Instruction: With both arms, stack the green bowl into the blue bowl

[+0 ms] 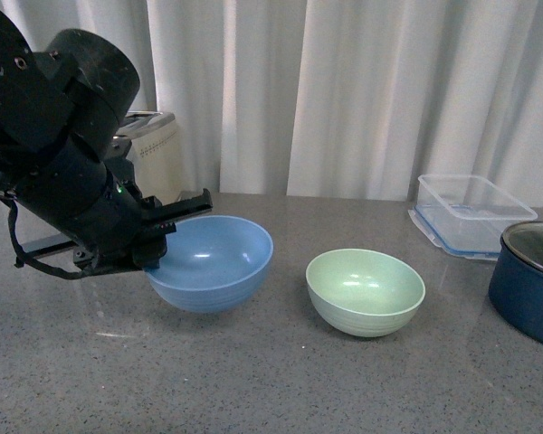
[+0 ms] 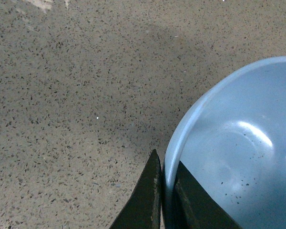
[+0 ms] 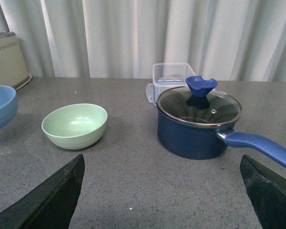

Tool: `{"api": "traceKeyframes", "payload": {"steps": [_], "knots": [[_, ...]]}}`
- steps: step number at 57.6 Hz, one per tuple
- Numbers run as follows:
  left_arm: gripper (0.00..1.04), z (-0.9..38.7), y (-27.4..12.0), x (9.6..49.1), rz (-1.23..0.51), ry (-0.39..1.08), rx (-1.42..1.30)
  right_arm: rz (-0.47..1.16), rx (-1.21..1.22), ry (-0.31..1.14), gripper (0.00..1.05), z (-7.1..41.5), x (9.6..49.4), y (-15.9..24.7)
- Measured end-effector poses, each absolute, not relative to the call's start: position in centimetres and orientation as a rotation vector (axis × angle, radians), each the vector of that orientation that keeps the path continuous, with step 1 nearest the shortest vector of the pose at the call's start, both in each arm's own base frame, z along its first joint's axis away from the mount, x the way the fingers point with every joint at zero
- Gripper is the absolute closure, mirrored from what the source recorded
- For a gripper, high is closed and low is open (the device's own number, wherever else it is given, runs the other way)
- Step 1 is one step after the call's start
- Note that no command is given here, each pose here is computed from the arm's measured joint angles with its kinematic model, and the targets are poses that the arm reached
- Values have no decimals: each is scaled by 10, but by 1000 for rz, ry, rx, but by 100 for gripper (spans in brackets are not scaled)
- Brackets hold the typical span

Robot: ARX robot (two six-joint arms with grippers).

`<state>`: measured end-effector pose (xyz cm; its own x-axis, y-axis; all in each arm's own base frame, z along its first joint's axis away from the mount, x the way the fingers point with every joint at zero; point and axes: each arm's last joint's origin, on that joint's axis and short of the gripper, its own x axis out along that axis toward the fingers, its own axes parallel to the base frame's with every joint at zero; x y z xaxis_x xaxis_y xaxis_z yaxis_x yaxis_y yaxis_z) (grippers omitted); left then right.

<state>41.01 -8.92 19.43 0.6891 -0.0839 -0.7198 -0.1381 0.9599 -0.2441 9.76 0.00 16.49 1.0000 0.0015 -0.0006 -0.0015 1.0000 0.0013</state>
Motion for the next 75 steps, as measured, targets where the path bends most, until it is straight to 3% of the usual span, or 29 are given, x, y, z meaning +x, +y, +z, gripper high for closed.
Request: {"api": "traceKeyframes", "payload": {"steps": [16,27,41,45,52,56,62,65,70,75], "knots": [[101,159,-101,420,33,902,-292,2,1,1,10,165,98,0],[101,160,-106,425,34,903,-288,2,1,1,10,165,98,0],[60,169,-106,422,-30,846,-322,2,1,1,10,165,98,0],[49,186,-104,413,-69,768,-337,2,1,1,10,165,98,0],[29,254,-96,378,-119,488,-334,1,1,1,10,165,98,0],[41,290,-87,357,-48,156,-233,2,1,1,10,165,98,0],[59,292,-71,323,-27,-66,-126,1,1,1,10,165,98,0],[68,277,-62,311,-17,-76,-89,1,1,1,10,165,98,0],[89,228,-45,285,2,28,-28,2,1,1,10,165,98,0],[101,216,-37,267,2,34,-20,2,1,1,10,165,98,0]]}}
